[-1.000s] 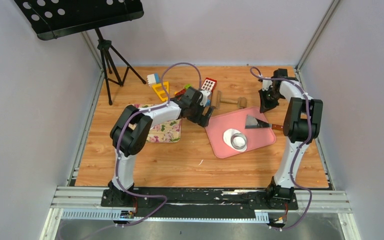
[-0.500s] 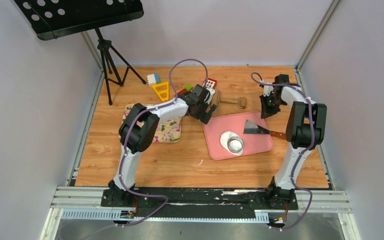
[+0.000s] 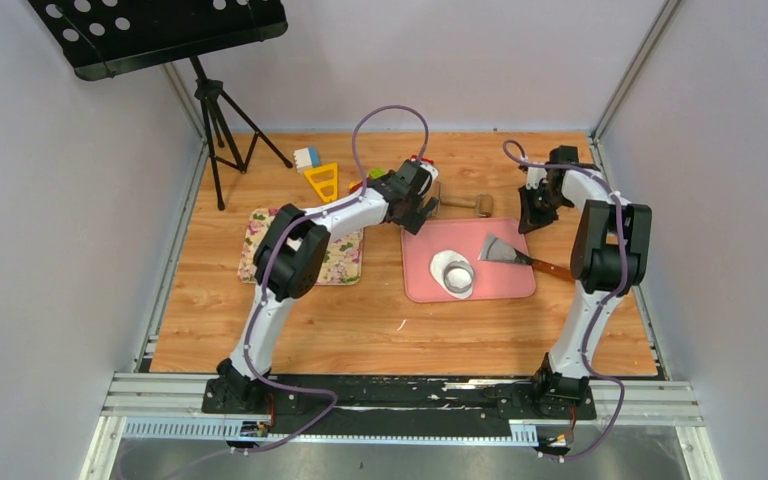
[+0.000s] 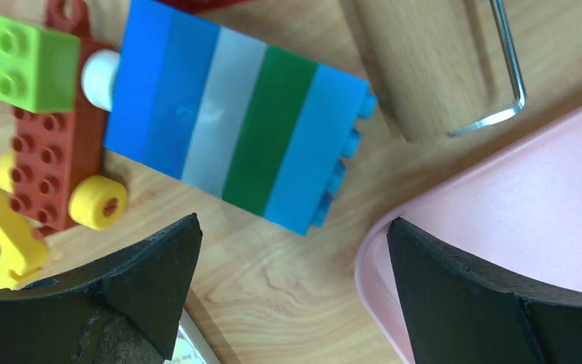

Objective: Roll out the dumpling wrappers from the dough
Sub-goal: Move the work surface to the center of the board, then pick up the spatula from the work surface.

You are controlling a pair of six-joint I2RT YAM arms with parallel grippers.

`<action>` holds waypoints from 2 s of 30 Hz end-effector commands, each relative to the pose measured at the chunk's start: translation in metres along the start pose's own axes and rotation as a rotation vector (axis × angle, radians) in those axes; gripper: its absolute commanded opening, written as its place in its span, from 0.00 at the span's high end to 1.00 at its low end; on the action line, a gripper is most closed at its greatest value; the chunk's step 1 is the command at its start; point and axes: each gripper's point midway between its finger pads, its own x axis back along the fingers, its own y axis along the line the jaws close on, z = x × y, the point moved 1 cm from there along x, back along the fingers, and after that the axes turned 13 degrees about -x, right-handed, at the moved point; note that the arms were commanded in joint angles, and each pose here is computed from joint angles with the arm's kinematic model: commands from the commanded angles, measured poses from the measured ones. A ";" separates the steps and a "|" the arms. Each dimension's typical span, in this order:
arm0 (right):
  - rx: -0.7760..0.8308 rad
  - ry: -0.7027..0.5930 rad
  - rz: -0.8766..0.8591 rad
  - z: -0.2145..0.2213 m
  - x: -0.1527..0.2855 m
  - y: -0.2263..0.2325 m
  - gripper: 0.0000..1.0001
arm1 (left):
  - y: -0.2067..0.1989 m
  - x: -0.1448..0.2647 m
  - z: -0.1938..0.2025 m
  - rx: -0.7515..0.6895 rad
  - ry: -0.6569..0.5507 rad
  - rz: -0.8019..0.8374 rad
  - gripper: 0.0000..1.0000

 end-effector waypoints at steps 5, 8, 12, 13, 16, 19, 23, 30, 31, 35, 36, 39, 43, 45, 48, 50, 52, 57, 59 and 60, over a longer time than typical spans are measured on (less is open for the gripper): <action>0.029 -0.024 -0.058 -0.031 -0.018 0.012 1.00 | 0.033 -0.023 -0.009 -0.083 0.058 -0.171 0.00; 0.033 -0.026 -0.055 -0.037 -0.023 0.013 1.00 | 0.039 -0.029 -0.014 -0.097 0.068 -0.198 0.00; 0.037 -0.039 -0.060 -0.046 -0.025 0.015 1.00 | 0.049 -0.035 -0.021 -0.118 0.070 -0.250 0.00; 0.038 -0.042 -0.063 -0.047 -0.025 0.016 1.00 | 0.050 -0.036 -0.021 -0.118 0.072 -0.256 0.00; 0.048 -0.051 -0.077 -0.050 -0.019 0.022 0.99 | 0.053 -0.037 -0.023 -0.117 0.073 -0.264 0.00; 0.087 -0.089 -0.080 -0.054 0.009 0.029 0.86 | 0.052 -0.022 -0.030 -0.096 0.032 -0.240 0.00; 0.178 -0.156 -0.095 -0.055 0.067 0.040 0.64 | 0.056 0.013 -0.053 -0.060 -0.076 -0.207 0.00; 0.372 -0.163 -0.087 -0.006 0.143 0.034 0.46 | 0.061 0.074 -0.097 -0.023 -0.221 -0.126 0.00; 0.419 -0.128 -0.071 0.011 0.145 0.029 0.40 | 0.061 0.083 -0.103 -0.024 -0.237 -0.111 0.00; 0.703 -0.066 0.017 0.061 0.150 0.008 0.30 | 0.054 0.130 -0.118 -0.040 -0.318 -0.009 0.00; 0.759 -0.065 0.048 0.067 0.149 0.004 0.28 | 0.050 0.139 -0.117 -0.051 -0.329 0.020 0.00; 0.879 -0.102 0.105 0.071 0.150 -0.002 0.25 | 0.038 0.167 -0.103 -0.096 -0.354 0.109 0.00; 0.944 -0.095 0.081 0.062 0.140 -0.004 0.23 | 0.021 0.188 -0.059 -0.202 -0.321 0.211 0.00; 0.954 -0.053 0.054 0.057 0.132 -0.007 0.24 | 0.014 0.197 -0.034 -0.257 -0.293 0.252 0.00; 0.951 0.028 0.001 0.053 0.121 -0.013 0.25 | 0.010 0.205 -0.002 -0.302 -0.274 0.299 0.00; 0.947 0.068 -0.021 0.052 0.111 -0.017 0.25 | 0.012 0.210 0.010 -0.296 -0.275 0.312 0.00; 0.940 0.106 -0.021 0.052 0.099 -0.025 0.26 | 0.011 0.212 0.017 -0.283 -0.280 0.337 0.00; 0.933 0.191 0.000 0.063 0.066 -0.046 0.26 | 0.008 0.214 0.020 -0.257 -0.296 0.366 0.00; 0.923 0.218 -0.007 0.068 0.056 -0.050 0.26 | 0.004 0.213 0.021 -0.247 -0.299 0.381 0.00; 0.919 0.224 -0.006 0.069 0.053 -0.052 0.27 | 0.003 0.214 0.021 -0.244 -0.301 0.386 0.00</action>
